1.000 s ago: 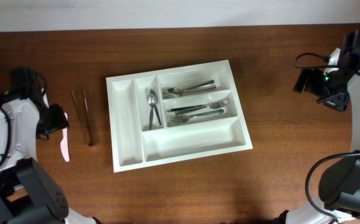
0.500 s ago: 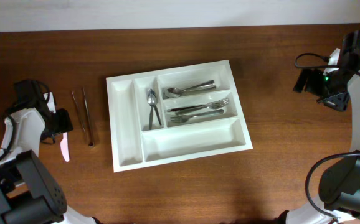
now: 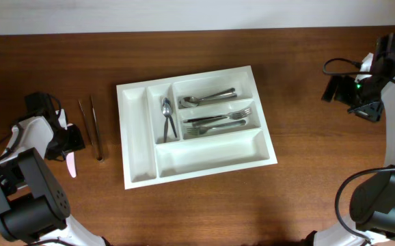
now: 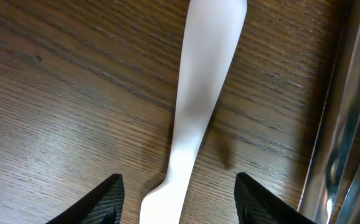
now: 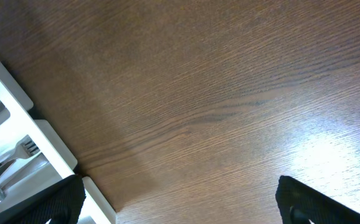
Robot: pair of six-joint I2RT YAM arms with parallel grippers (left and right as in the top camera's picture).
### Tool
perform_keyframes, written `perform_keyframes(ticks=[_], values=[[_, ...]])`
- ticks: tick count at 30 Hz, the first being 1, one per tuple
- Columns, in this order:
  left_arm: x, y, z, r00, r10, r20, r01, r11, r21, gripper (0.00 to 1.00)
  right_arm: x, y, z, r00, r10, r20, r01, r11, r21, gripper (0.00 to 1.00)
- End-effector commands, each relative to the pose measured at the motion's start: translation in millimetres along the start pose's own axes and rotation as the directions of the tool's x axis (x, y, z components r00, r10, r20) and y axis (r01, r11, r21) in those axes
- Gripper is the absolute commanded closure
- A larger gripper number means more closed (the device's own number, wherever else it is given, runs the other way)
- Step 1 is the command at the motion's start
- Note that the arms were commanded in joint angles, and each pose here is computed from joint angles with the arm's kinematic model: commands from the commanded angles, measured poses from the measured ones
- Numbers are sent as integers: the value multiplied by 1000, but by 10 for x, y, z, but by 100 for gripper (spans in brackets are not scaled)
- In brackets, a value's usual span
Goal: Pack container
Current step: 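Lower the left gripper onto the white plastic knife and grasp it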
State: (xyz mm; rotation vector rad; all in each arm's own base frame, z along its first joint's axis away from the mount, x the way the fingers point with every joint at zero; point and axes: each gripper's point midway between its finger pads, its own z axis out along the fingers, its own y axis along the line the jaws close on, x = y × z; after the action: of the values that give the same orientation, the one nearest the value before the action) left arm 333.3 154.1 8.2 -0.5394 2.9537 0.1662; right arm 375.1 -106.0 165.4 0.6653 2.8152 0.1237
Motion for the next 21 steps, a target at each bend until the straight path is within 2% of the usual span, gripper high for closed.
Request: perform_keyframes(ticks=[1, 15, 17, 21], values=[[62, 28, 55, 1000, -15, -22, 14, 1000, -7, 45, 2, -22, -32, 1000, 9, 9, -9, 1000, 2, 1], [224, 24, 336, 993, 21, -114, -23, 1000, -16, 51, 3, -22, -32, 1000, 9, 8, -9, 1000, 2, 0], [239, 22, 355, 992, 21, -121, -23, 1000, -16, 56, 2, -22, -32, 1000, 9, 9, -9, 1000, 2, 1], [259, 20, 355, 991, 22, -130, -24, 1000, -14, 77, 2, -22, -32, 1000, 9, 9, -9, 1000, 2, 1]])
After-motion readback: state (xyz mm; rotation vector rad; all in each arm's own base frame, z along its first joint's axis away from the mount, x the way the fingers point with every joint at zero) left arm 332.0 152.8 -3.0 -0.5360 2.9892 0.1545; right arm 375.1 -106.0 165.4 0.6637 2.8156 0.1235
